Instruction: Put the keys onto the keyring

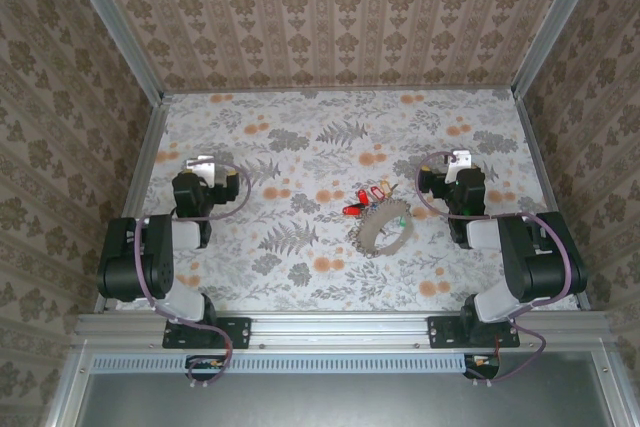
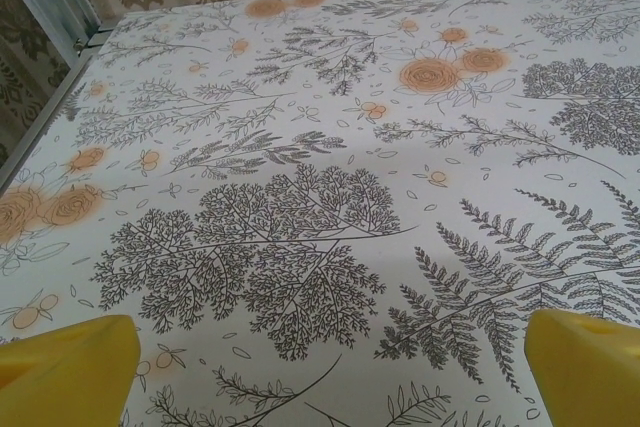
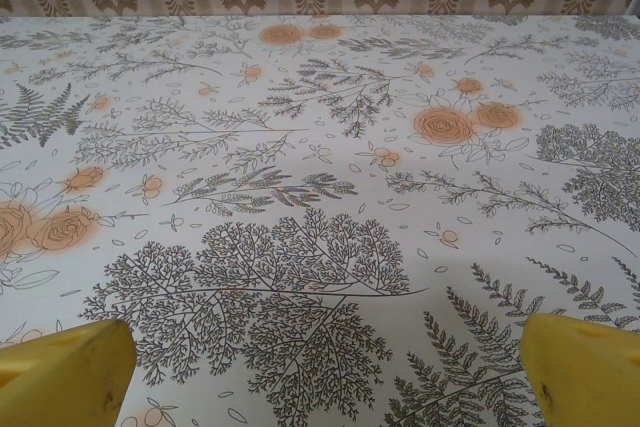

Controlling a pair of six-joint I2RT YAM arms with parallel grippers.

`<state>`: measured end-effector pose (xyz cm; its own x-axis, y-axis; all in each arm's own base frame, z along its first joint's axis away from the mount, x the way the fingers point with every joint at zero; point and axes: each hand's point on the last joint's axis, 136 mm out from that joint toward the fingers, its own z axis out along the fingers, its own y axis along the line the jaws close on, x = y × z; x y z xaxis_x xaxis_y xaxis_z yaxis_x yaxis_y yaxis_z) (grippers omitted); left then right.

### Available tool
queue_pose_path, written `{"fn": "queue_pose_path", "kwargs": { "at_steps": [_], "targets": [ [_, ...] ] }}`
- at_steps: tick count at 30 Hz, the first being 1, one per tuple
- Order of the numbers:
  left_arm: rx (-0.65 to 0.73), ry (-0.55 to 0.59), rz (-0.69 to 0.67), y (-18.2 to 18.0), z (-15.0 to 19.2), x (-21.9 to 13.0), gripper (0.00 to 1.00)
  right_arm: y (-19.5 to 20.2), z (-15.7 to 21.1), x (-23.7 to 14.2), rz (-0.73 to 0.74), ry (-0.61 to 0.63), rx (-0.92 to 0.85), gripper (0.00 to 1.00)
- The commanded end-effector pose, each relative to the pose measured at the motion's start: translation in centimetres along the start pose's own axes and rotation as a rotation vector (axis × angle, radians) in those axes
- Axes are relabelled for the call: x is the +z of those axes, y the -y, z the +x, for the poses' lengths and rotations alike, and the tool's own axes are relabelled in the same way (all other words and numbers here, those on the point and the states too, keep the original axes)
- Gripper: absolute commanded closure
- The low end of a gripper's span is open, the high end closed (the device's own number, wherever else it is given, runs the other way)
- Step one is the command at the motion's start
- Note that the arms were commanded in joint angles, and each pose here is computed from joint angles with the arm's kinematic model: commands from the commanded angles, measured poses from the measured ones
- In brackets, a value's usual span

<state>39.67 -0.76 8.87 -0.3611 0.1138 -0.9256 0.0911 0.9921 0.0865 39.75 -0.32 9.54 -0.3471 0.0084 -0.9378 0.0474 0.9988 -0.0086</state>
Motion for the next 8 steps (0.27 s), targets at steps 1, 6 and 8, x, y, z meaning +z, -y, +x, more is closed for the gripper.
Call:
{"fn": "queue_pose_path", "kwargs": {
  "at_steps": [1,6,8],
  "targets": [
    [-0.016,0.012,-0.010,-0.04,-0.59,0.08,0.00,0.23,-0.32,0.14,0.013,0.004,0.018,0.00],
    [-0.017,0.011,-0.010,-0.05,-0.56,0.08,0.00,0.24,-0.26,0.14,0.013,0.003,0.017,0.00],
    [-0.016,0.013,-0.011,-0.06,-0.61,0.07,0.00,0.24,-0.38,0.11,0.013,0.006,0.017,0.00]
  ]
}}
